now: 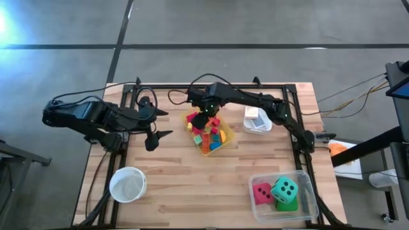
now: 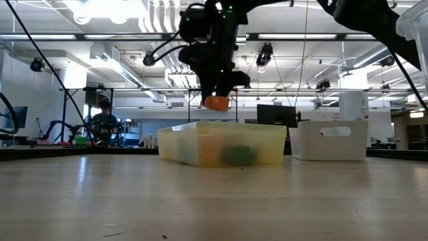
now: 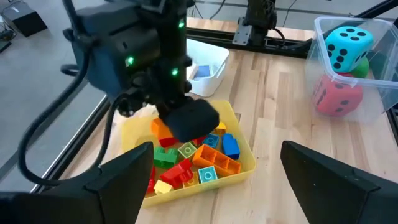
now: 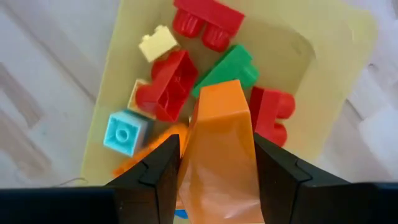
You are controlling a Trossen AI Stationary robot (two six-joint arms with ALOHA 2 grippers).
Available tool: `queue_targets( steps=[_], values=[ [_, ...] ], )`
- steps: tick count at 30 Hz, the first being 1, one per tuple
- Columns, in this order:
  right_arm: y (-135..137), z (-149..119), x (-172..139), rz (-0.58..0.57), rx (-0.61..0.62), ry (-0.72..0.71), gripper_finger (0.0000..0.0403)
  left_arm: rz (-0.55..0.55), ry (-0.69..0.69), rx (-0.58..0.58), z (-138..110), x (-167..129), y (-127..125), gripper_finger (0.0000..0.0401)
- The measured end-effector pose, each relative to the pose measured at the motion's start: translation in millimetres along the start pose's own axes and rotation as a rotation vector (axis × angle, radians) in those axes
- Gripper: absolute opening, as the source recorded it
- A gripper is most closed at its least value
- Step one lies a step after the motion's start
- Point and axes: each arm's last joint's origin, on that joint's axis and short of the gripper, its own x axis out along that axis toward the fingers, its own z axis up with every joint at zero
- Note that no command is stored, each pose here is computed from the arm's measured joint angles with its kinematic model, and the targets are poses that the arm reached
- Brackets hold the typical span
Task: Pick & Place Toys
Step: Put the orange game piece into the yellow bin
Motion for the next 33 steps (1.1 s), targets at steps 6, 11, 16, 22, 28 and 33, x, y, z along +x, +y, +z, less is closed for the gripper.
queue_targets(
  steps=[6,11,16,22,28,33],
  values=[
    [-7.2,-0.2,21.9,-0.016,0.063,0.03,0.0152,0.0,0.0,0.0,-0.1,0.0,0.0,0.0351],
    [-10.7,-1.4,32.9,-0.03,0.07,0.044,0.0152,0.0,0.0,0.0,0.0,0.0,0.0,0.0351],
    [-16.5,0.5,50.0,-0.023,0.094,0.033,0.0152,0.0,0.0,0.0,0.0,0.0,0.0,0.0351],
    [-25.0,-4.0,69.1,-0.043,0.113,0.068,0.0152,0.0,0.0,0.0,0.0,0.0,0.0,0.0351],
    [-27.9,-5.9,75.2,-0.048,0.116,0.081,0.0152,0.0,0.0,0.0,0.0,0.0,0.0,0.0351],
    [-27.4,-5.8,75.7,-0.046,0.112,0.076,0.0152,0.0,0.0,0.0,0.0,0.0,0.0,0.0351]
  ],
)
